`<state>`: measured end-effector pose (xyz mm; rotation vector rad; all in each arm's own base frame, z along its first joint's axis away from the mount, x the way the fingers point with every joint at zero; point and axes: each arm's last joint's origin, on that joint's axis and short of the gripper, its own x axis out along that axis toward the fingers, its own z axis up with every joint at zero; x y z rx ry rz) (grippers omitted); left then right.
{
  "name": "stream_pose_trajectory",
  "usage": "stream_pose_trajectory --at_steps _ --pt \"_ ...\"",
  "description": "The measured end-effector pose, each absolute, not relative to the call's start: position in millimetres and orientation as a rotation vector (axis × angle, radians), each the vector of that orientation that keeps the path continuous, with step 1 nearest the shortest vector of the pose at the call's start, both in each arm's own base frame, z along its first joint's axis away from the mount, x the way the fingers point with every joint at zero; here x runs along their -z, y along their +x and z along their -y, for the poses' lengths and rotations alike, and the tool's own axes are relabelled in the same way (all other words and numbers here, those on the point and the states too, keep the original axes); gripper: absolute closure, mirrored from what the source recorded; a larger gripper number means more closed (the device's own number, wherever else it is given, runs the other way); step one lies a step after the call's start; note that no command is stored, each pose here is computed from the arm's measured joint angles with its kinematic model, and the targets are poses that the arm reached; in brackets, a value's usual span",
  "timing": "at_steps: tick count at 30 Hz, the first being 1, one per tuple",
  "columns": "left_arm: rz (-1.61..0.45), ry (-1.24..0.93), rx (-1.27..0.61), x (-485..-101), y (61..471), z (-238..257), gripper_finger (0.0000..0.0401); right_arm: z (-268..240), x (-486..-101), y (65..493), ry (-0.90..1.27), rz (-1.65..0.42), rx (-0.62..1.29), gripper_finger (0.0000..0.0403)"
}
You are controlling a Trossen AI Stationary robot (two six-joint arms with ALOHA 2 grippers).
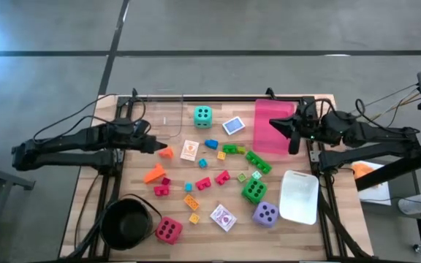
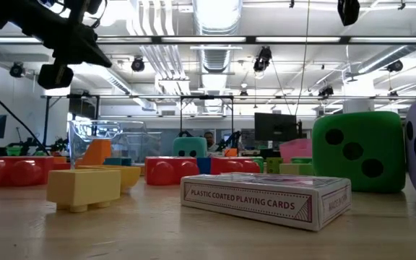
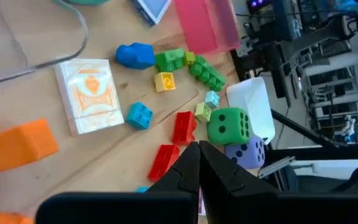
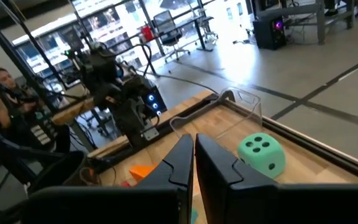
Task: Pick & Place Toys
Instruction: Put the orange game piece into the transparent bin
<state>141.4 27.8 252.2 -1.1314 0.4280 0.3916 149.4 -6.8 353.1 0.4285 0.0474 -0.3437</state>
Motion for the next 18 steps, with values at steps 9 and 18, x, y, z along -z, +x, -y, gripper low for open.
stream_pose_trajectory --at_steps 9,18 --pt "-0.596 -1.232 -0.345 -237 158 -27 0.0254 7 -345 163 0.424 -0.103 0.356 0.0388" --pt "-0.637 -1.319 -0.368 -233 161 -27 0.015 7 -348 159 0.413 -0.089 0.352 0.0388"
